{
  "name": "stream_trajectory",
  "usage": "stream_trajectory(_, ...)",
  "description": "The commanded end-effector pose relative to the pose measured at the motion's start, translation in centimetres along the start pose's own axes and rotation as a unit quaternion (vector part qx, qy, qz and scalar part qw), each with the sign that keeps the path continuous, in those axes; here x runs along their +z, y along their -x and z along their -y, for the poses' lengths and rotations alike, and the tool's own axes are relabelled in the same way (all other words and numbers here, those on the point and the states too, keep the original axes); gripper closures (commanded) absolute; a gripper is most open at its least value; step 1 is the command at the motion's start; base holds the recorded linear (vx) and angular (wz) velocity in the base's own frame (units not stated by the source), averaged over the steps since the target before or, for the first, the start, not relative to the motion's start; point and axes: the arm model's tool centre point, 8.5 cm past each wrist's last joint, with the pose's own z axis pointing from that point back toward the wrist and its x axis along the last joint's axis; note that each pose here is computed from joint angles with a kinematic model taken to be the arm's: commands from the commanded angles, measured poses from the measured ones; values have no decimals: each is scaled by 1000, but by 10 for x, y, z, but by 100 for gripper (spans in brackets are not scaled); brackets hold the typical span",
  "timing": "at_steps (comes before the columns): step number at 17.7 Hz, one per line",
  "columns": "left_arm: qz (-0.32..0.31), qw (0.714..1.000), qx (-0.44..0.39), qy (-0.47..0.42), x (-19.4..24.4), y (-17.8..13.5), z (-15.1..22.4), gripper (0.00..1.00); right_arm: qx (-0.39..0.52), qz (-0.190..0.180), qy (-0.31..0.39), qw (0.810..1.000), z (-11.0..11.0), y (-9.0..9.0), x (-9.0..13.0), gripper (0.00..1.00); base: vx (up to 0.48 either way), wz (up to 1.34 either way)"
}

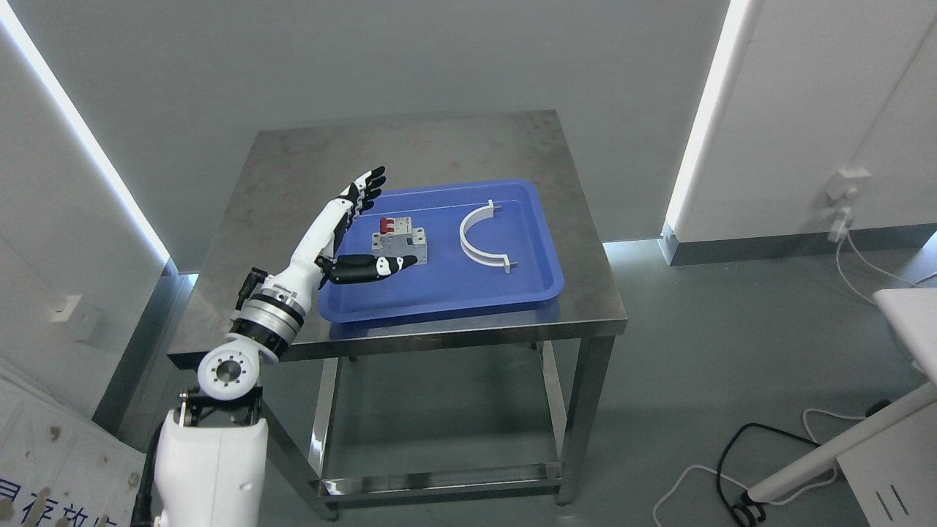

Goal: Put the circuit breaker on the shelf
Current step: 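Reach the left hand toward the grey circuit breaker in the blue tray, then close the left hand fingers around the grey circuit breaker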

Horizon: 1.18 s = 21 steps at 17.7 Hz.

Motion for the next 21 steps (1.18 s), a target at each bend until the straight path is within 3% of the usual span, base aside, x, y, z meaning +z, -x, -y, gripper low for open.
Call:
stream_trajectory(1,-99,988,-93,73,-48,15,-22,0,1,1,9,1000,11,-1,0,0,-3,11)
stream_trajectory(6,-170,970,-126,121,-36,51,-27,5,1,1,9,1000,11,-1,0,0,0,0)
stream_trajectory(11,-204,958,-145,137,-34,67,-16,9,1,1,9,1000,11,0,0,0,0,0)
stream_trajectory(16,-192,960,-141,148,-45,58,1,22,1,1,9,1000,11,-1,0,0,0,0)
stream_trajectory(21,-191,962,-134,141,-54,57,6,41,0,1,9,1000,11,-1,0,0,0,0)
